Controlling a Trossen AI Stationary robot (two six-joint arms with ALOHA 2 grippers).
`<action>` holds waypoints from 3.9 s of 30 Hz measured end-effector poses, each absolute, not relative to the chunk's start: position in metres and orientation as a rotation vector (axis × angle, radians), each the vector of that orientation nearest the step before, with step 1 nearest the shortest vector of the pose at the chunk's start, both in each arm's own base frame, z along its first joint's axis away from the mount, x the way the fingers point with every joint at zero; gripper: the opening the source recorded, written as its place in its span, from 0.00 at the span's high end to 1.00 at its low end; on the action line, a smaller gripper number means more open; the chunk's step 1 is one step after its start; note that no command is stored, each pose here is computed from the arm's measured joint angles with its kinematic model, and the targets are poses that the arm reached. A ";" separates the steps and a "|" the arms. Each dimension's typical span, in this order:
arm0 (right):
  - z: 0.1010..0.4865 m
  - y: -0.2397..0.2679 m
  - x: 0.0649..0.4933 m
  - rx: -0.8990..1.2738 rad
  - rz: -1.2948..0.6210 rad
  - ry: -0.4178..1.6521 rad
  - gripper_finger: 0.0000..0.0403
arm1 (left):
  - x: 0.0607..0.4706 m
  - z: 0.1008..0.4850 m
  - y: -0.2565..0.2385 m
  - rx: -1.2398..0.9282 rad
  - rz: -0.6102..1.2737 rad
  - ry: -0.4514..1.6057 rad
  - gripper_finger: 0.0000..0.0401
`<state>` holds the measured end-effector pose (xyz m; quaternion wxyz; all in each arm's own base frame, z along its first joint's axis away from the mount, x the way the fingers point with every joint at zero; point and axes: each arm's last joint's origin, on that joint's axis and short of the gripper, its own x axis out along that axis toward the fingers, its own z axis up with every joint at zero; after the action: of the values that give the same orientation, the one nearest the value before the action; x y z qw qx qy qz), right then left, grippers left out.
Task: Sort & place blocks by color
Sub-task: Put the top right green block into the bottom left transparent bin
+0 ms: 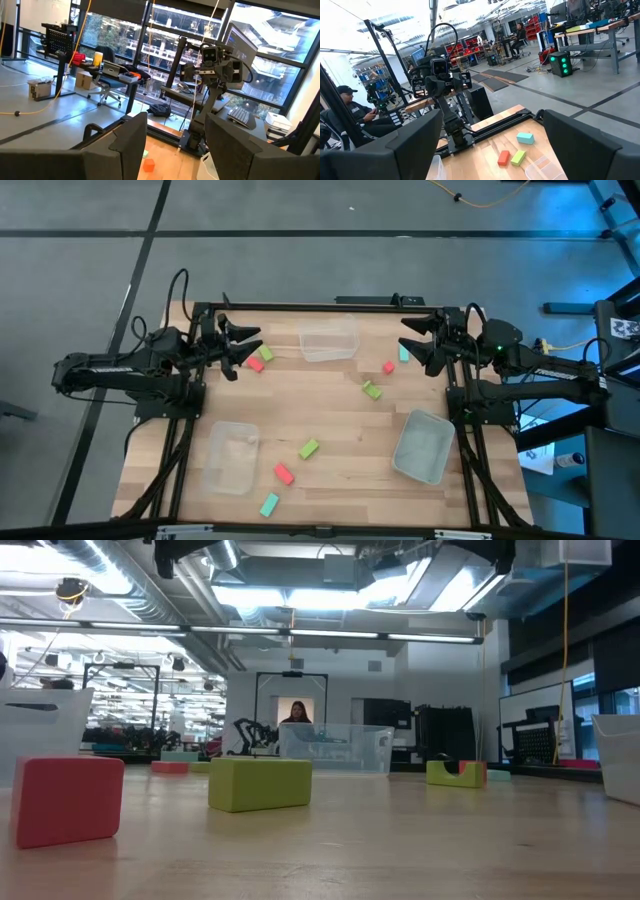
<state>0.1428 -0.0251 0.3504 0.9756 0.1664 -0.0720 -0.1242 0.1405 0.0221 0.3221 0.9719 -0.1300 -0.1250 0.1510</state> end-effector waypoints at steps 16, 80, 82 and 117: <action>0.350 -0.025 0.143 0.336 -0.250 -0.145 0.13 | 0.141 0.322 0.022 -0.265 0.297 -0.252 0.52; 0.198 -0.021 0.226 0.574 -0.393 0.797 0.13 | 0.140 0.326 0.022 -0.269 0.292 -0.290 0.52; 0.190 -0.022 0.229 0.558 -0.429 0.828 0.13 | 0.140 0.326 0.022 -0.269 0.292 -0.290 0.52; 0.119 0.004 0.241 0.415 -0.672 1.111 0.38 | 0.140 0.326 0.022 -0.269 0.295 -0.291 0.52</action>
<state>0.2411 0.0038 0.1193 0.7766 0.1919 0.5133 -0.3107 0.1397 0.0219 0.3256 0.9697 -0.1330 -0.1438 0.1460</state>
